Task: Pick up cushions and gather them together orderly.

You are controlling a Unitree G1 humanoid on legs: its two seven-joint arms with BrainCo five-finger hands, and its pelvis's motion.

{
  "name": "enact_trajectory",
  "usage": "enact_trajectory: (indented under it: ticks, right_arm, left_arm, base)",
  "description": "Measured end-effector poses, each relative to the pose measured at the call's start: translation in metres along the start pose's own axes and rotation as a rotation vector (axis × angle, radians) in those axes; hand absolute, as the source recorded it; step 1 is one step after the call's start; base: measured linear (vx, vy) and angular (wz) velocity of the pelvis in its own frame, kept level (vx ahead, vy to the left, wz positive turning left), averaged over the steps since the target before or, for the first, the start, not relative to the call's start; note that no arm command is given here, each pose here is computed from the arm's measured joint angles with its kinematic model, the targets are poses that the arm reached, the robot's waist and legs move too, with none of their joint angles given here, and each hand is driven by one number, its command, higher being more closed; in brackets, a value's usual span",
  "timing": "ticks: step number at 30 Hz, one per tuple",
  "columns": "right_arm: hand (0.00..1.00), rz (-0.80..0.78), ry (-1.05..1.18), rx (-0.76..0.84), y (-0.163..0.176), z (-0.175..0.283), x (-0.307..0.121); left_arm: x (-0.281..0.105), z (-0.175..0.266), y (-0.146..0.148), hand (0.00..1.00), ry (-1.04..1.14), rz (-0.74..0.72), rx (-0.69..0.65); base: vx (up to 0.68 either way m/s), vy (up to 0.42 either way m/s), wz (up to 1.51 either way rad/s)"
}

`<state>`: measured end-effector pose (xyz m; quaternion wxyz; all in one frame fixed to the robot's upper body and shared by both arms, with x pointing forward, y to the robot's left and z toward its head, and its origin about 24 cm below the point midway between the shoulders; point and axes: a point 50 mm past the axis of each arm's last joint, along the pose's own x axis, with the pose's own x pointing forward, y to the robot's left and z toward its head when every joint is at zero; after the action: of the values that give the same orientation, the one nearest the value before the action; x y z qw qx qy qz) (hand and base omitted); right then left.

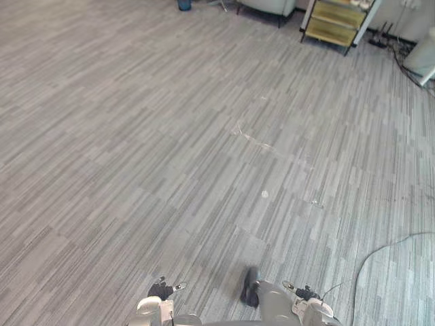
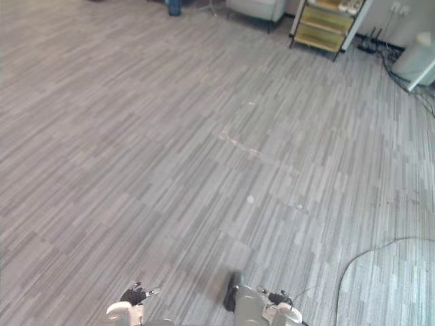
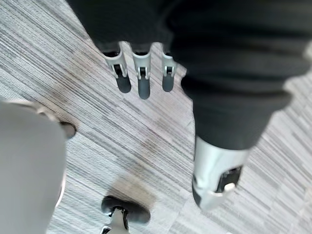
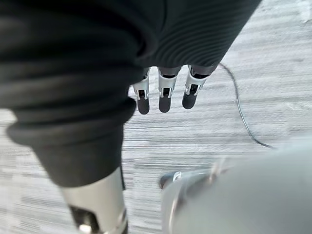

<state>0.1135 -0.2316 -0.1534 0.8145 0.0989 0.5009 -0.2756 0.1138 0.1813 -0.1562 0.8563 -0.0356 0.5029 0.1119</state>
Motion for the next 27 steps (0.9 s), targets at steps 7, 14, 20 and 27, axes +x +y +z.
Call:
enact_trajectory:
  ticks: [7, 14, 20, 27]
  right_arm:
    - [0.00, -0.022, 0.022, 0.085, 0.001, -0.007, -0.001]
    - [0.00, -0.003, 0.003, 0.078, 0.007, 0.000, -0.001]
    - [0.00, 0.016, 0.014, 0.043, 0.008, -0.009, -0.003]
    - [0.00, 0.041, 0.030, 0.037, 0.016, -0.010, -0.003]
  left_arm:
    - [0.001, 0.017, -0.004, 0.00, -0.068, -0.004, -0.081]
    - [0.003, 0.023, -0.007, 0.00, -0.067, -0.017, -0.021]
    - [0.003, 0.015, -0.006, 0.00, -0.026, -0.024, 0.045]
    - [0.003, 0.013, 0.007, 0.00, -0.017, 0.000, 0.090]
  base:
    - [0.50, -0.104, 0.11]
    - [0.54, 0.141, -0.18]
    - [0.48, 0.123, -0.11]
    - [0.45, -0.125, 0.26]
